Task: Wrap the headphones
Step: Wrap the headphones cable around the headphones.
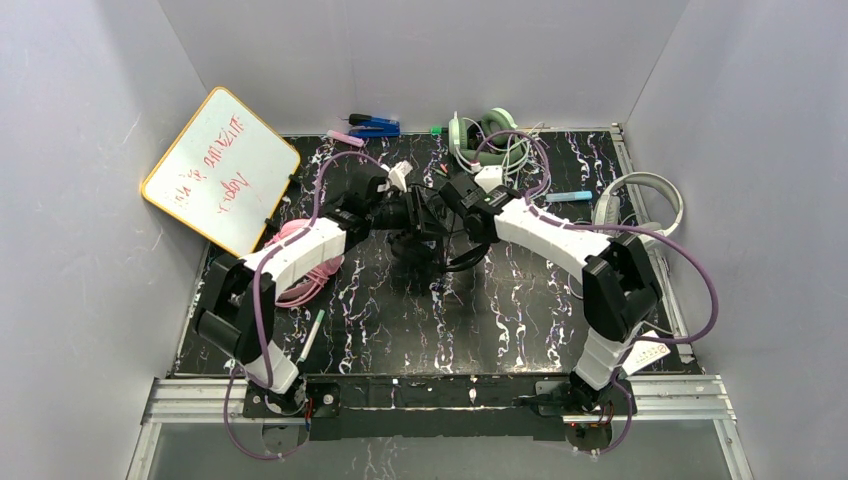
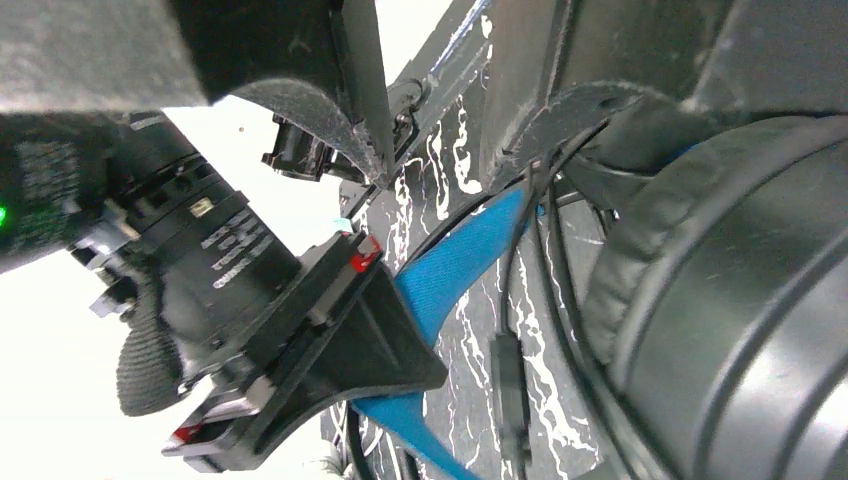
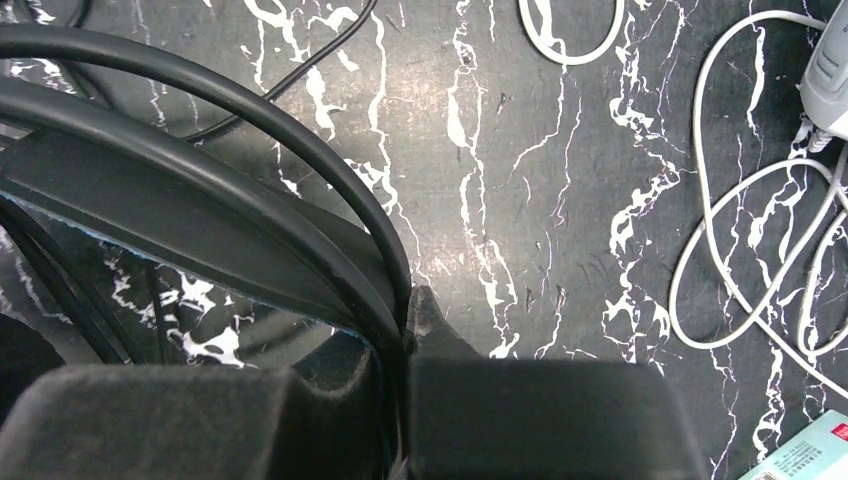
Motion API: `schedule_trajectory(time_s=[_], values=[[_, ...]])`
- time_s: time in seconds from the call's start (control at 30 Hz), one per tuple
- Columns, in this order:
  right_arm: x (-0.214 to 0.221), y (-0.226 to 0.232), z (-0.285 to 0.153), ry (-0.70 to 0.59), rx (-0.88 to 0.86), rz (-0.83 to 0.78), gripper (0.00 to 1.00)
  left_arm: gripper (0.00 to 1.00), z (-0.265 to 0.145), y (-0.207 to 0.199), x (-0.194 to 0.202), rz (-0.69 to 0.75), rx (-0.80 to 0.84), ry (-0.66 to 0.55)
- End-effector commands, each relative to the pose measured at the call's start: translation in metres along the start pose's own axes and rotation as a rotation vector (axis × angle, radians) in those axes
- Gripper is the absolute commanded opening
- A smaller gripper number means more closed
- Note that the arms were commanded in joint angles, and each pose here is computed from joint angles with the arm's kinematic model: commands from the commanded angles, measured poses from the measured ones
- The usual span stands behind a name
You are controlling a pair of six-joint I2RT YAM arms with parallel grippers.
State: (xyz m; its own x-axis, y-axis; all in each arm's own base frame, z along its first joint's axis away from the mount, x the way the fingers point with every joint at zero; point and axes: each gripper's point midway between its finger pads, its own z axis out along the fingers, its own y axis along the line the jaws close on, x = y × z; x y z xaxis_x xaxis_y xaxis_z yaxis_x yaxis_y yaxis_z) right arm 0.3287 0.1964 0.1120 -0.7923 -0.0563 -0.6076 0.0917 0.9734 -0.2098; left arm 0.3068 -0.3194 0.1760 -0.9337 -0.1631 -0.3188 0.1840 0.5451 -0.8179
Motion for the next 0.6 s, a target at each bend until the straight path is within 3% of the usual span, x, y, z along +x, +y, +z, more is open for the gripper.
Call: schedule_trajectory(time_s=[0.0,0.33,0.57], values=[[-0.045,0.010,-0.039,-0.145,-0.150,0.187,0.01,0.34,-0.018,-0.020,-0.003,0.029,0.063,-0.084],[-0.071,-0.004,-0.058,-0.194,-0.153,0.208,0.01,0.38,-0.049,-0.048,0.012,0.159,0.114,-0.120],[-0.091,-0.015,-0.076,-0.236,-0.175,0.224,0.01,0.44,-0.091,-0.043,0.035,0.287,0.039,-0.152]])
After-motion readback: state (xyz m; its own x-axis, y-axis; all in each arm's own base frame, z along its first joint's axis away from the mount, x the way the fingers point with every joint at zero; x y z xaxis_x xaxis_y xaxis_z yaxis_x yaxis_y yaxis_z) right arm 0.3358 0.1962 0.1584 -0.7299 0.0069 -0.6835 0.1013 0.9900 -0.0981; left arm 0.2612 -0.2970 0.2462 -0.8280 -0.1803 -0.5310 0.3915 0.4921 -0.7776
